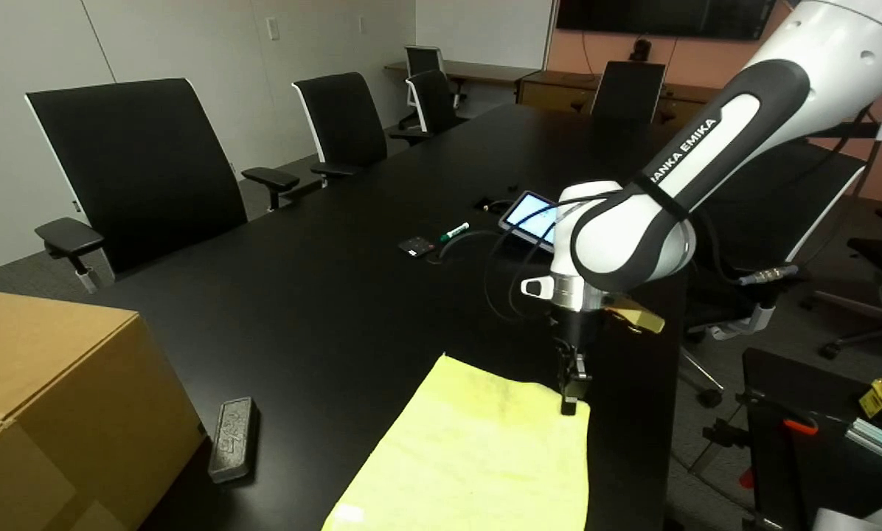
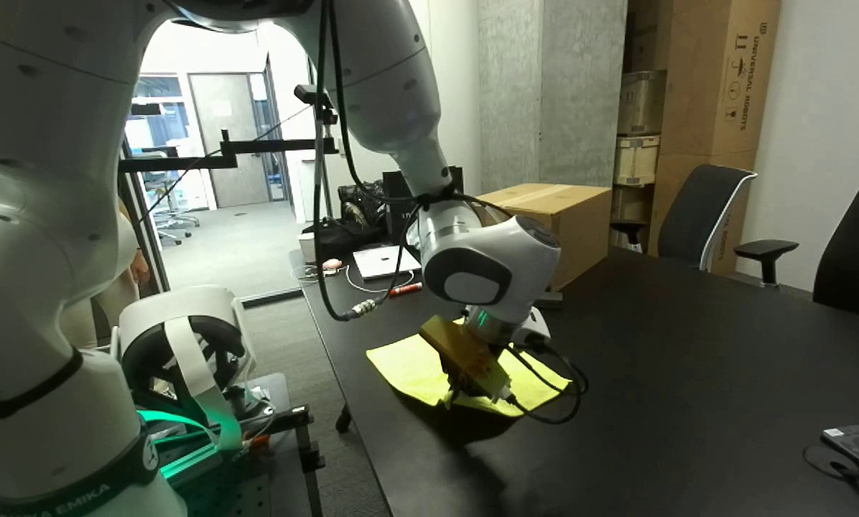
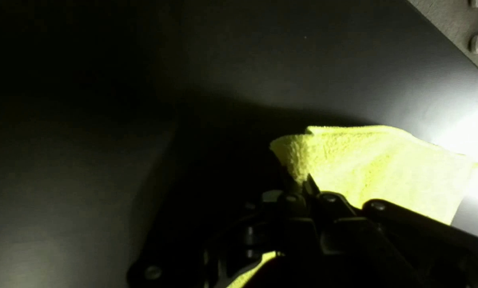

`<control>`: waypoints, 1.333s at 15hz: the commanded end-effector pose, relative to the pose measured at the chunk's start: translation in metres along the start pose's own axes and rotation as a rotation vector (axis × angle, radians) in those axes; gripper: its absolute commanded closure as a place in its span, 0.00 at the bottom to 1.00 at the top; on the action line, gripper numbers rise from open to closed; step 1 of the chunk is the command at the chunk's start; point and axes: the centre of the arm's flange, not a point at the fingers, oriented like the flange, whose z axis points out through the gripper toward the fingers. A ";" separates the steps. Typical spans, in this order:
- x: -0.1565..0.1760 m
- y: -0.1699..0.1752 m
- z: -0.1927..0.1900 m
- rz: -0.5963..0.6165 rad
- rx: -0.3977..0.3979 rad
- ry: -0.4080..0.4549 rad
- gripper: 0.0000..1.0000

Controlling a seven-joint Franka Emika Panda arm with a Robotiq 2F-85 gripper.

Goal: Fold the cloth on the table

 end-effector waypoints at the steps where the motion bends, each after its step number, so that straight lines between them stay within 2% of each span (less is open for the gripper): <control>1: 0.033 -0.011 -0.030 -0.120 0.037 -0.031 0.96; 7: 0.098 -0.012 -0.051 -0.191 -0.013 -0.104 0.96; 12: 0.144 0.009 -0.043 -0.148 -0.063 -0.186 0.96; 15: 0.170 0.013 -0.044 -0.112 -0.079 -0.183 0.96; 20: 0.210 0.001 -0.069 -0.069 -0.108 -0.144 0.96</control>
